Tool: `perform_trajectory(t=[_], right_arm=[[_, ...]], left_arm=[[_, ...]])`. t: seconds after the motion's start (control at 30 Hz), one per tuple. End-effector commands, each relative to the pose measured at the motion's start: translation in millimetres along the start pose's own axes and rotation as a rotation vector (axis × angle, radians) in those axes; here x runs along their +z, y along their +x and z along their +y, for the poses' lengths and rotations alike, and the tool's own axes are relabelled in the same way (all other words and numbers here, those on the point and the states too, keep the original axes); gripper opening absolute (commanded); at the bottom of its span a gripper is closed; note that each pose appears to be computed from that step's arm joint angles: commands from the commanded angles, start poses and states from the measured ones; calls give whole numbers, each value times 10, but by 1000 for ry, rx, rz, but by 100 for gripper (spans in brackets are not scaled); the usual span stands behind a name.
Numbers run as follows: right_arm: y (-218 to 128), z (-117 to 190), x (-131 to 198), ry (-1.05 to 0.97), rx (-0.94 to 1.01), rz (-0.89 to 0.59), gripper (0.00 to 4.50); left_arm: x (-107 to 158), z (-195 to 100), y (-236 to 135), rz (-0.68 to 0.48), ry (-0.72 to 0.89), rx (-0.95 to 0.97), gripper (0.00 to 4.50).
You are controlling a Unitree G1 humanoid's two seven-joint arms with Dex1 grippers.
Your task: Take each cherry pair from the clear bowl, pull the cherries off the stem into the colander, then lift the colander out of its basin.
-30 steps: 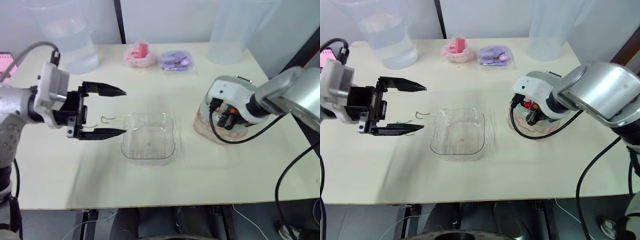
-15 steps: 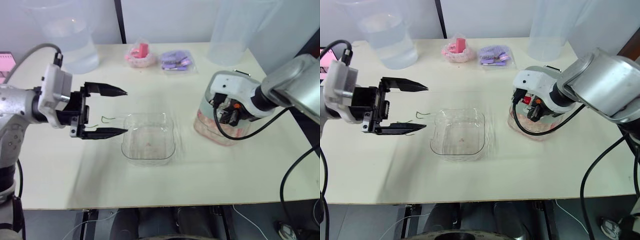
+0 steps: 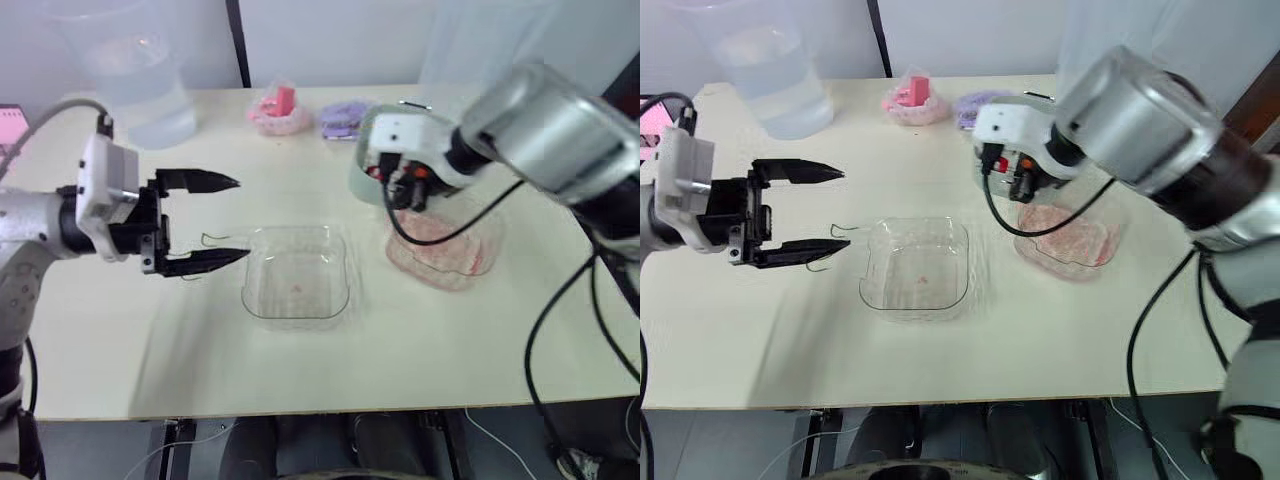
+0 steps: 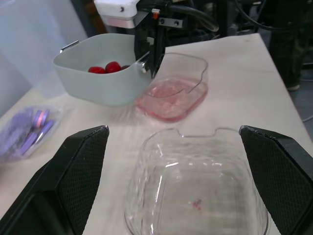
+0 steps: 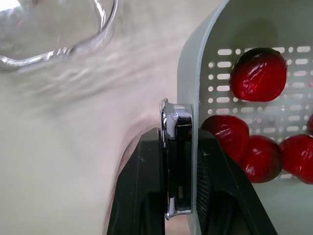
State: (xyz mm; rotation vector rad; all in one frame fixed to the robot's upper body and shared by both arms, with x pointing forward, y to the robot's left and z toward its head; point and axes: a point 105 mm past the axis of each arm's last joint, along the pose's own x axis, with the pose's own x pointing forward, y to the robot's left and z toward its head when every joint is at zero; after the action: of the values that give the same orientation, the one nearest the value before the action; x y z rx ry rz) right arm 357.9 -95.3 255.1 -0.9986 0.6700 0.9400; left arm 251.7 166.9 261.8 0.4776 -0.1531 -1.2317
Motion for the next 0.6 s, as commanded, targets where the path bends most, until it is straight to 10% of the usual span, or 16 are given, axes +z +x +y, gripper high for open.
perform_trajectory(t=[0.03, 0.6], right_arm=[[87, -216, 183, -76, -49, -25, 24], [911, -229, 149, -134, 83, 34, 24]], left_arm=[[-16, -15, -75, 32, 23, 64, 450], [-288, -240, -407, 126, -28, 142, 450]])
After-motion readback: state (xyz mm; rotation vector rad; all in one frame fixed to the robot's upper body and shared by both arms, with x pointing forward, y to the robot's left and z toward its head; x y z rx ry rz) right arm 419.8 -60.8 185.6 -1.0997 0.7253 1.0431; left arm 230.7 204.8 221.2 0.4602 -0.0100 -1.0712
